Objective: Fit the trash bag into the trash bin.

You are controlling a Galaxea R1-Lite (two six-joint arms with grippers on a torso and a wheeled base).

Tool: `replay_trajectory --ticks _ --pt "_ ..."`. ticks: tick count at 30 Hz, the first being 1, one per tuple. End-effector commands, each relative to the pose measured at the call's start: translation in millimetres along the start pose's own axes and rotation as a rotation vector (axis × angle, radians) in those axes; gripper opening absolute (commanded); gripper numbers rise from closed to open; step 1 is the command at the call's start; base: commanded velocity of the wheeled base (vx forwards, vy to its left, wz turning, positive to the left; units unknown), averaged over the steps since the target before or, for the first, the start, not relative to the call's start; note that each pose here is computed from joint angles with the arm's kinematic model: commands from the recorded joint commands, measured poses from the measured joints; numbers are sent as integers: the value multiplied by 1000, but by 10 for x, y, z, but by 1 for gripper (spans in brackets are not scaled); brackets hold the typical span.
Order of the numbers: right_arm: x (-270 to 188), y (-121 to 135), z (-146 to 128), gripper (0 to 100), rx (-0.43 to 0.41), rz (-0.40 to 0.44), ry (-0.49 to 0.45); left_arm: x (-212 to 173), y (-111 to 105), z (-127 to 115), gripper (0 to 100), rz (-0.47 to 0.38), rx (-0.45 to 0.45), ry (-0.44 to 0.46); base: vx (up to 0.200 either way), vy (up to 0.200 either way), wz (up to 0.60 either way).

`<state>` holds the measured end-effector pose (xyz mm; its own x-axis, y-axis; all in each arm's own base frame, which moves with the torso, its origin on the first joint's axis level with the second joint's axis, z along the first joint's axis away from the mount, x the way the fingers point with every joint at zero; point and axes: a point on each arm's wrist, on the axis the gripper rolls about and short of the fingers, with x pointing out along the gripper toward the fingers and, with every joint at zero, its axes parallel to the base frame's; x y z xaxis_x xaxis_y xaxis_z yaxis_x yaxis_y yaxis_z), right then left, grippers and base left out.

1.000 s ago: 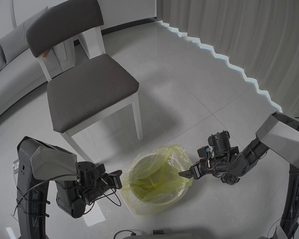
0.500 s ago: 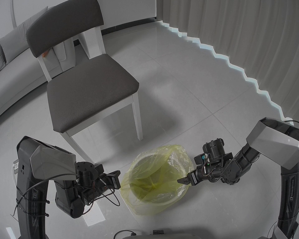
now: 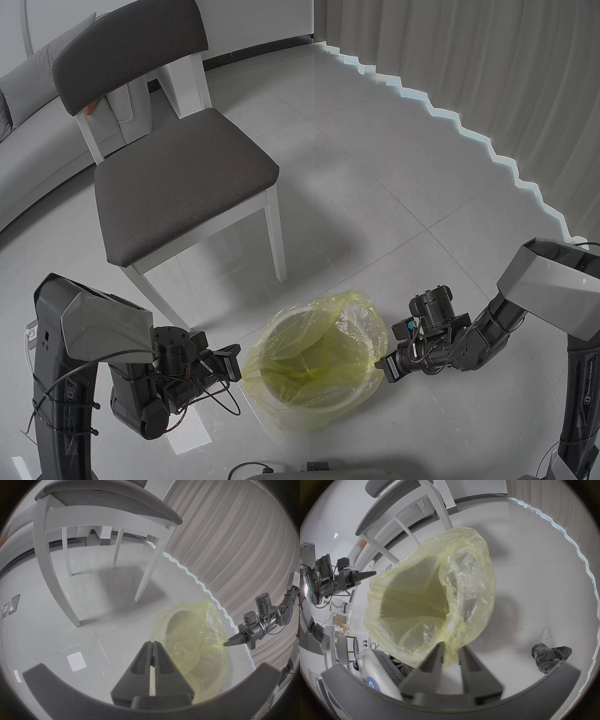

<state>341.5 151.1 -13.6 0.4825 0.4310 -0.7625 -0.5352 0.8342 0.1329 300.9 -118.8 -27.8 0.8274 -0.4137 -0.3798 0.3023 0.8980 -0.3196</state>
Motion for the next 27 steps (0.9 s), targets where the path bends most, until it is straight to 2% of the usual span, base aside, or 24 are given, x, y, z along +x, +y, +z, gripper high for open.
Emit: replay_trajectory --ticks 1,10,13,19,27 --pt "-65 18 -24 0 -1 1 4 15 -4 8 0 -6 2 -16 0 0 0" --pt "-46 111 -236 0 -8 18 75 30 -22 -98 0 6 13 16 0 0 0" --pt "93 113 -307 0 -7 22 101 21 -44 -130 0 0 16 30 0 0 0" --pt "278 104 -319 0 -25 10 77 33 -47 -171 0 10 18 40 0 0 0" --pt "423 -54 -271 0 -18 -9 75 52 -52 -167 0 7 19 34 0 0 0"
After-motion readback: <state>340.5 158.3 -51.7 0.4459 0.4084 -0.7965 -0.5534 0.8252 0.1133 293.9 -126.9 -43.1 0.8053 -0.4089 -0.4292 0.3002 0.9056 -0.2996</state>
